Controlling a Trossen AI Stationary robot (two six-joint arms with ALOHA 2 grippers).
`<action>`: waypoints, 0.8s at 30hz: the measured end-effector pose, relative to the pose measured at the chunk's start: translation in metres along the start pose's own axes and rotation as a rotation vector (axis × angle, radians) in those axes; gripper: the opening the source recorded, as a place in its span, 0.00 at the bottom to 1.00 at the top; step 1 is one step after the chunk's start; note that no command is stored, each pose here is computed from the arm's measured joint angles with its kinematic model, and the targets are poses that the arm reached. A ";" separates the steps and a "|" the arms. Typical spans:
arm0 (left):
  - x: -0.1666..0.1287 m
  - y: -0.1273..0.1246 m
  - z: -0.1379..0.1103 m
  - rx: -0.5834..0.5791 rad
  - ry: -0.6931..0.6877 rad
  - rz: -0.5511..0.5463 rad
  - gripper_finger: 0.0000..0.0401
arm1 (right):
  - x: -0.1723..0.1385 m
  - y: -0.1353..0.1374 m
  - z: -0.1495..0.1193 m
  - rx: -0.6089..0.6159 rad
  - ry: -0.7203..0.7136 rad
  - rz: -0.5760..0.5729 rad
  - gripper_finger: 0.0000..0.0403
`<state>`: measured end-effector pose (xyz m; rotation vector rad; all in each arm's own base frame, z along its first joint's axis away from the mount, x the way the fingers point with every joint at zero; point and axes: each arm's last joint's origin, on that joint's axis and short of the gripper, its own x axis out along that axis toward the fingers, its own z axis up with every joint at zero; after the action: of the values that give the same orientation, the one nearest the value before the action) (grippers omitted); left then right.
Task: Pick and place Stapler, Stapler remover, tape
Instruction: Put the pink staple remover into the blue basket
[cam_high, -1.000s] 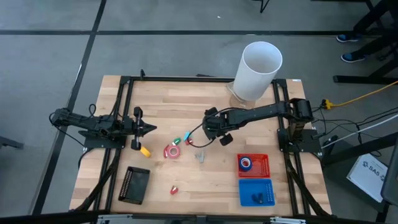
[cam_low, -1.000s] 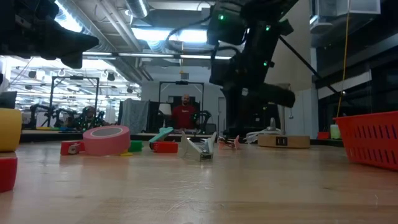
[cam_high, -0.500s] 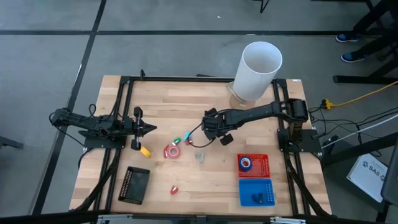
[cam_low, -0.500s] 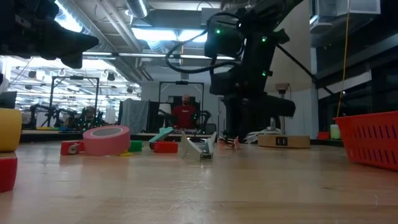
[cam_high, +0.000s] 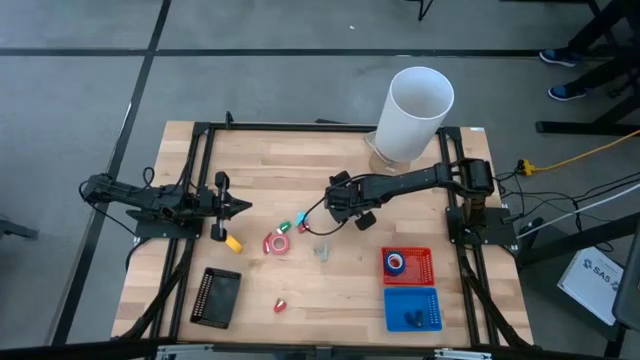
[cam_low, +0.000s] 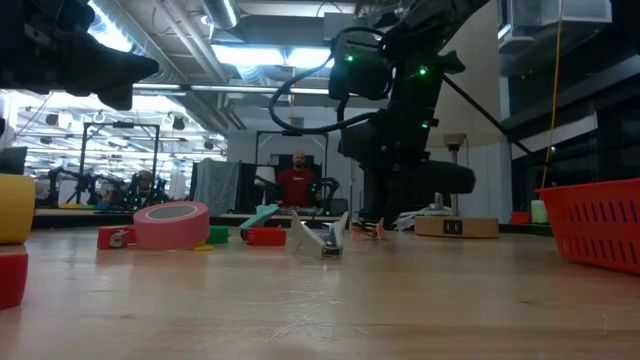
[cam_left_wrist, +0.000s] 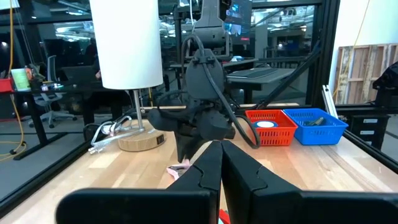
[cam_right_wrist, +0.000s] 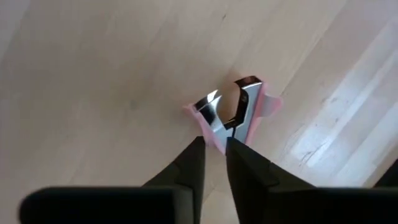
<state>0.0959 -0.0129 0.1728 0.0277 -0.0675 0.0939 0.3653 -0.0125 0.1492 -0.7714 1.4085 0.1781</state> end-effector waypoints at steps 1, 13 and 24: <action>0.000 0.000 0.000 0.000 0.000 0.000 0.01 | 0.000 0.000 0.000 0.000 -0.001 0.000 0.13; 0.000 0.000 0.000 0.000 0.000 0.000 0.01 | 0.006 0.002 0.003 0.002 -0.014 0.023 0.04; 0.000 0.000 0.000 0.000 -0.001 0.000 0.01 | 0.006 0.002 0.006 0.056 -0.042 0.019 0.01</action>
<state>0.0959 -0.0129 0.1729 0.0273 -0.0681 0.0939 0.3706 -0.0096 0.1431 -0.7046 1.3756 0.1682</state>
